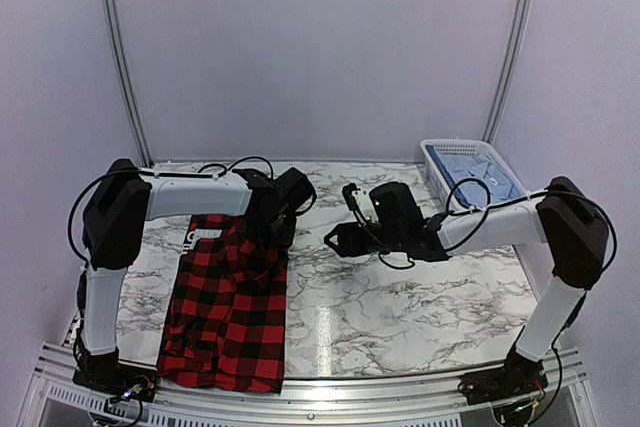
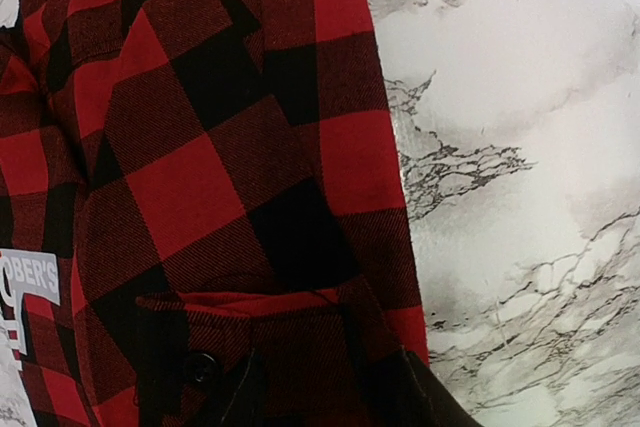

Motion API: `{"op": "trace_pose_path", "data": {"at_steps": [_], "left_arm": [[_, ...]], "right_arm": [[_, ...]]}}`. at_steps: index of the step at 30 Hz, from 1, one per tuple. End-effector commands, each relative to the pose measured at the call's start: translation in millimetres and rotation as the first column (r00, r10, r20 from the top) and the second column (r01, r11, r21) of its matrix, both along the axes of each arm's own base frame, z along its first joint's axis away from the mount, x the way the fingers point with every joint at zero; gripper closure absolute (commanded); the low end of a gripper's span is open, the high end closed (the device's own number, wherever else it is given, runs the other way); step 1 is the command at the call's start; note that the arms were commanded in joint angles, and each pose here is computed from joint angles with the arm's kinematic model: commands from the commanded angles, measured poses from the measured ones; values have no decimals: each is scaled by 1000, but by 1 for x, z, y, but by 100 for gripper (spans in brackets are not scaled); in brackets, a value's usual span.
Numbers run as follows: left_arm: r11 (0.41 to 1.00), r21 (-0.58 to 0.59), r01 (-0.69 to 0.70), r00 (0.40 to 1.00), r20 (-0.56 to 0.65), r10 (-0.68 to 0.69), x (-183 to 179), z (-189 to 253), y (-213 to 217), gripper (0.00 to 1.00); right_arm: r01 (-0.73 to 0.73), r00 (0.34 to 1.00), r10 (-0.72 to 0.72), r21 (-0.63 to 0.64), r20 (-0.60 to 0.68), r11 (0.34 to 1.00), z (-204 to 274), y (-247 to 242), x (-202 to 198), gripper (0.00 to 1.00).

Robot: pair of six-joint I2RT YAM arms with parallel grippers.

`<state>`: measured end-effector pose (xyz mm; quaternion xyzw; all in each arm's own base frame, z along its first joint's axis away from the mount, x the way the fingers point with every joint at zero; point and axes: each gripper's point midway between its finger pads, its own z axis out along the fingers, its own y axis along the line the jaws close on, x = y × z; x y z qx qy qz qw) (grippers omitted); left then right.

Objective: Fold and stack the long sleeve shirts
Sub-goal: Adjust the sleeve of the rectangle-folded shirt.

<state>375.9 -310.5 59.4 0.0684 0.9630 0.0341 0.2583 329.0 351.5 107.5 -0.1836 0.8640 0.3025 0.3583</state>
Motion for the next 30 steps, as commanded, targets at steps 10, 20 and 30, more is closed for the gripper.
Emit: {"op": "trace_pose_path", "data": {"at_steps": [10, 20, 30], "left_arm": [[989, 147, 13, 1000, 17, -16, -2, -2, 21, 86], [993, 116, 39, 999, 18, -41, -5, 10, 18, 100], [958, -158, 240, 970, 12, -241, -49, 51, -14, 100]], "right_arm": [[-3, 1000, 2, 44, 9, 999, 11, 0, -2, 43], [-2, 1000, 2, 41, -2, 999, 11, 2, 0, 43], [-4, 1000, 4, 18, -2, 1000, 6, 6, 6, 43]]}}
